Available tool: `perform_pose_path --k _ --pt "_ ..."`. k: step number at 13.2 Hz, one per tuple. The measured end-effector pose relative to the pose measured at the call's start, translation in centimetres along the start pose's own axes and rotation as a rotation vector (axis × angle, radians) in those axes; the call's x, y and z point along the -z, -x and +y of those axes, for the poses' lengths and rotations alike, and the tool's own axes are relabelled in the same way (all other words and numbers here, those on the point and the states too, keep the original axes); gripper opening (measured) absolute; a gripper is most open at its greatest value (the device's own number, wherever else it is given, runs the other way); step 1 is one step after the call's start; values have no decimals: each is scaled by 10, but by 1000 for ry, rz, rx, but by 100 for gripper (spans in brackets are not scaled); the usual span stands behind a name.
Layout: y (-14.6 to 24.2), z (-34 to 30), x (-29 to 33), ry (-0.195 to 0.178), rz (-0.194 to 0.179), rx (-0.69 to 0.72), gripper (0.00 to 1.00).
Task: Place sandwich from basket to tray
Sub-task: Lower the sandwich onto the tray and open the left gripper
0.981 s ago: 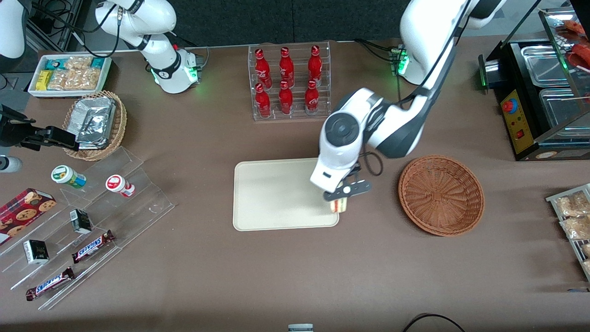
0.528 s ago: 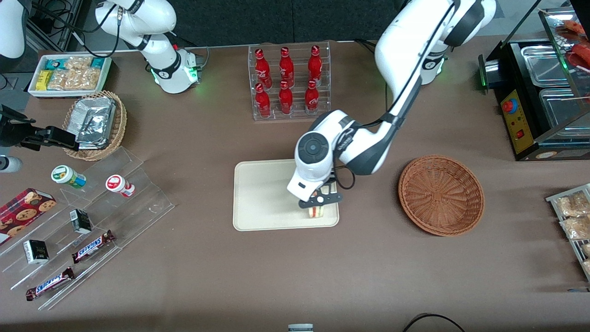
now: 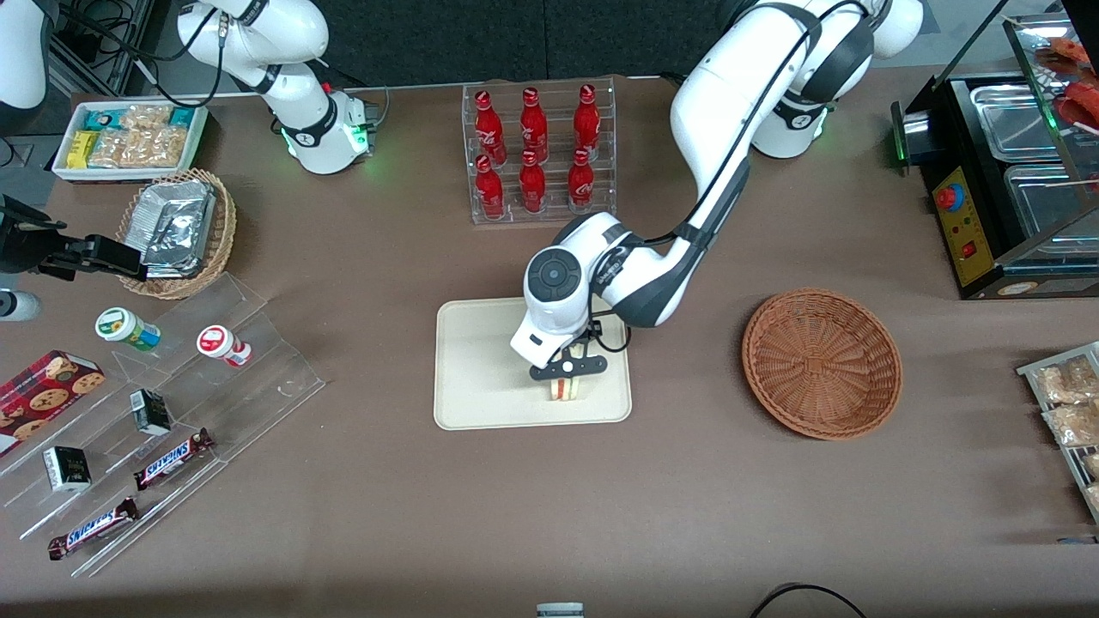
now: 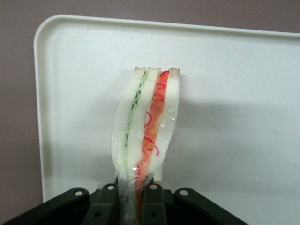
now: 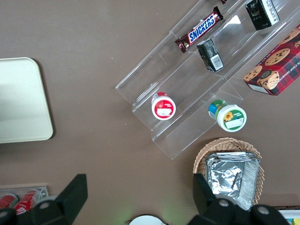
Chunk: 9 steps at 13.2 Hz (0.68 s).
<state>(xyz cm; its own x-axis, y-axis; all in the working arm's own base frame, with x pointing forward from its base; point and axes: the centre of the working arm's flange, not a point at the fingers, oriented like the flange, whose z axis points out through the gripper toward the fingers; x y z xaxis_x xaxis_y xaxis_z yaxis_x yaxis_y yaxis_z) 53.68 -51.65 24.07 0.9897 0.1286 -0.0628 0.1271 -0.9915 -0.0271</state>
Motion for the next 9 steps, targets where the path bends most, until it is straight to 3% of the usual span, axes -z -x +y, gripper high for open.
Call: perform_pose_path --k 6,7,9 --pt "10 13 -8 -14 15 8 21" --pt "10 12 -8 -17 19 7 26" --pt "8 11 -5 -21 23 11 48"
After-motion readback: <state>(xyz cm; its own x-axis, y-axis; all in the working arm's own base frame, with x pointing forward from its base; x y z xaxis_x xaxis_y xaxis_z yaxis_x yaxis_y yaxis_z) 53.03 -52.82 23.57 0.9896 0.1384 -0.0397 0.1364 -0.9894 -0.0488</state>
